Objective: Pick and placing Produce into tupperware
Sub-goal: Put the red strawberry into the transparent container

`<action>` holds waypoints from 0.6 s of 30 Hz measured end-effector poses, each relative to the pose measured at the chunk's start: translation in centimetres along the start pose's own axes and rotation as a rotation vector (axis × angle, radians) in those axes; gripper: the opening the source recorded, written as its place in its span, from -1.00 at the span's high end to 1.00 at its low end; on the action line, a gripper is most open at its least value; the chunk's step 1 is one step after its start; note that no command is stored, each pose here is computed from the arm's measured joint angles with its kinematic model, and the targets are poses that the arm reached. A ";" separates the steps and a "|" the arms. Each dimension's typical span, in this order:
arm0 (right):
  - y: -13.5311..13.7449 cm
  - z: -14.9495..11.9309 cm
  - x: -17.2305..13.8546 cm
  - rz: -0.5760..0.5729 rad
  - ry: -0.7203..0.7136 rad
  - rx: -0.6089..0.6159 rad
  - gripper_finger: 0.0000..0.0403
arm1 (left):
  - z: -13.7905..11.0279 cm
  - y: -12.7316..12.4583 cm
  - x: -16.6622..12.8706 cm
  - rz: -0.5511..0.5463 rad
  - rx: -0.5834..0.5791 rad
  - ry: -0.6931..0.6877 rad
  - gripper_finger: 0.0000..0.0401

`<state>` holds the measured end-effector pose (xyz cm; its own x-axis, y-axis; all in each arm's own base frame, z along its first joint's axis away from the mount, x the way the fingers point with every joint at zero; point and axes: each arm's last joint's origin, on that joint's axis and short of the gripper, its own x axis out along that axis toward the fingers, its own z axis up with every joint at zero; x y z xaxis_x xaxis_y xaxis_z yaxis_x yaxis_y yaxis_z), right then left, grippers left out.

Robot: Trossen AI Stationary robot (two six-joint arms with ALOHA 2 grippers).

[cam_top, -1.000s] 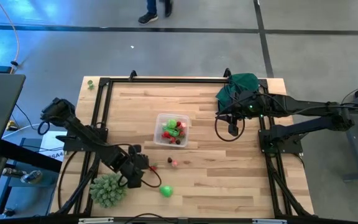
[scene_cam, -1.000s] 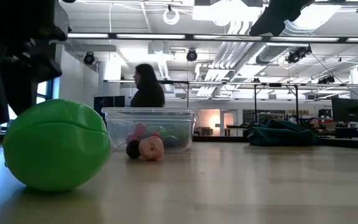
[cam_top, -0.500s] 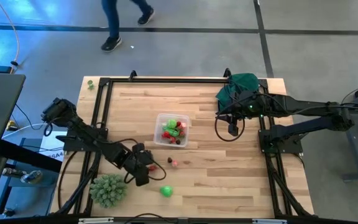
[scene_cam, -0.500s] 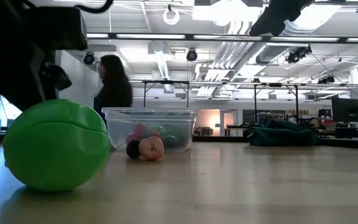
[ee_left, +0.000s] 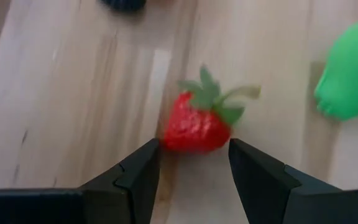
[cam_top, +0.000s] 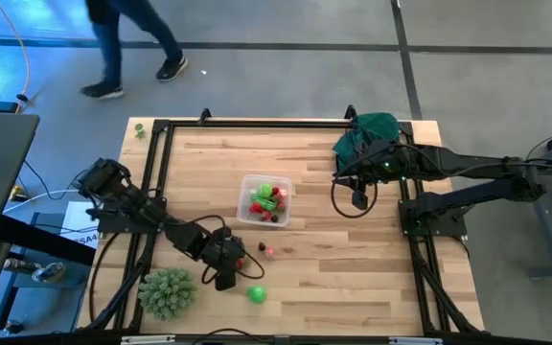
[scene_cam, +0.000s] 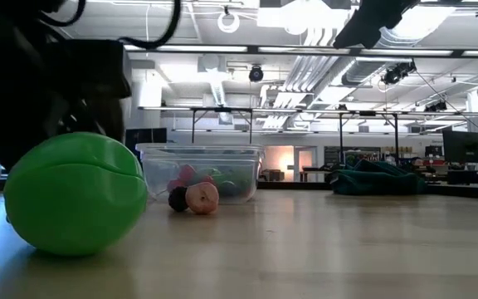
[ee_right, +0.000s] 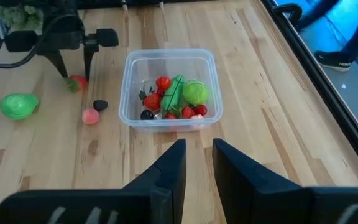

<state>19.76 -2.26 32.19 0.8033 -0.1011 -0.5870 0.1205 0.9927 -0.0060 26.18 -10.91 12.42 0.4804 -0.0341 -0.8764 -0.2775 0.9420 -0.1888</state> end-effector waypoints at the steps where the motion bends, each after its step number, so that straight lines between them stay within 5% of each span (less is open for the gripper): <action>1: 0.0 0.0 0.0 0.000 0.001 0.000 0.66 | 0.1 -0.1 0.3 -0.011 -0.001 -0.005 0.09; 8: 0.0 0.0 0.0 0.000 0.004 0.000 0.66 | 0.4 -0.2 0.4 -0.027 0.073 -0.025 0.09; 18: 0.0 0.0 0.0 0.000 0.004 0.000 0.66 | 0.4 -0.2 0.6 -0.026 0.428 -0.031 0.09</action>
<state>19.76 -2.25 32.15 0.8011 -0.1007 -0.5900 0.1203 0.9927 -0.0060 26.86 -11.04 12.12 0.5095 -0.0553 -0.8587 0.1015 0.9948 -0.0038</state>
